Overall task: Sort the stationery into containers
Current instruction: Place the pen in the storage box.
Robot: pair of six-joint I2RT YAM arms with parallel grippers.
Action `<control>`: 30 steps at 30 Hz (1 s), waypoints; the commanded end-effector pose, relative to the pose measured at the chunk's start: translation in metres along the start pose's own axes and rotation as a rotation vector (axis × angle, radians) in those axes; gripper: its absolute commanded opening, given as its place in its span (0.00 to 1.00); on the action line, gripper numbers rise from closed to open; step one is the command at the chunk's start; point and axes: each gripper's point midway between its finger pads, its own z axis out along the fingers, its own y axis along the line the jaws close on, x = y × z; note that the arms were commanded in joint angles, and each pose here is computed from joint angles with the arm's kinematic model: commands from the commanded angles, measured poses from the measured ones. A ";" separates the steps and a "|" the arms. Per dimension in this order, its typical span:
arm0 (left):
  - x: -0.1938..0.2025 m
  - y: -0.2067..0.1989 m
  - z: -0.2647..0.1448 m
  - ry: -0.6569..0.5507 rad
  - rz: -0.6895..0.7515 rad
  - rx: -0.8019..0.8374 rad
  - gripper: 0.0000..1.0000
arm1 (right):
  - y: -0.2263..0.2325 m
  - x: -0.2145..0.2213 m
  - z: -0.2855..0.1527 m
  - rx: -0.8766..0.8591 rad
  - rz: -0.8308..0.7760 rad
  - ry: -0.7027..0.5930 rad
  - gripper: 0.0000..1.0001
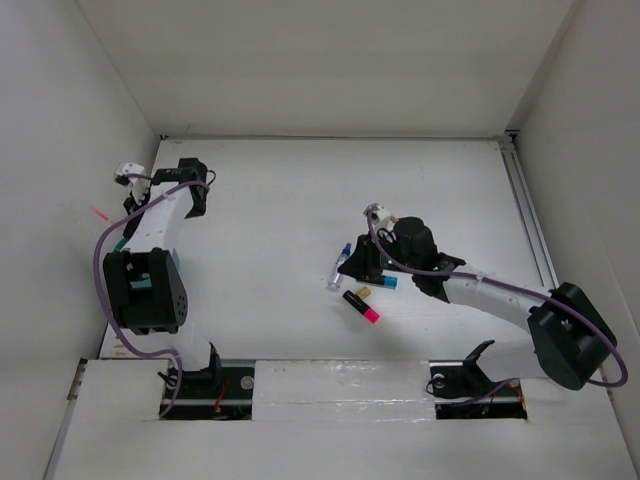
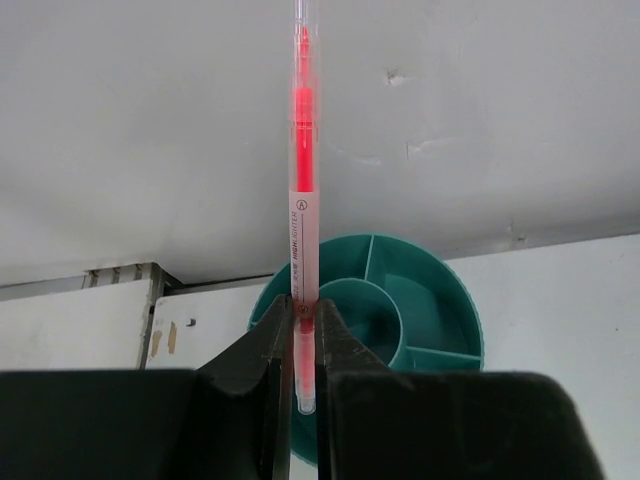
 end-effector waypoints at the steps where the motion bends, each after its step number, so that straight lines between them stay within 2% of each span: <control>1: -0.086 0.017 0.011 -0.398 -0.374 -0.091 0.00 | 0.002 -0.010 0.001 -0.012 -0.030 -0.021 0.32; 6: -0.077 0.006 0.021 -0.395 -0.332 -0.113 0.00 | 0.002 -0.011 0.003 -0.011 -0.029 -0.019 0.32; 9: -0.075 0.012 0.032 -0.354 -0.366 -0.145 0.00 | -0.001 -0.007 0.004 -0.003 -0.030 -0.003 0.32; 23: -0.041 -0.017 0.044 -0.320 -0.276 -0.146 0.00 | -0.003 -0.006 0.003 0.005 -0.039 -0.007 0.31; 30: -0.037 -0.025 0.046 -0.309 -0.278 -0.145 0.00 | -0.001 -0.012 -0.001 -0.004 -0.044 -0.023 0.31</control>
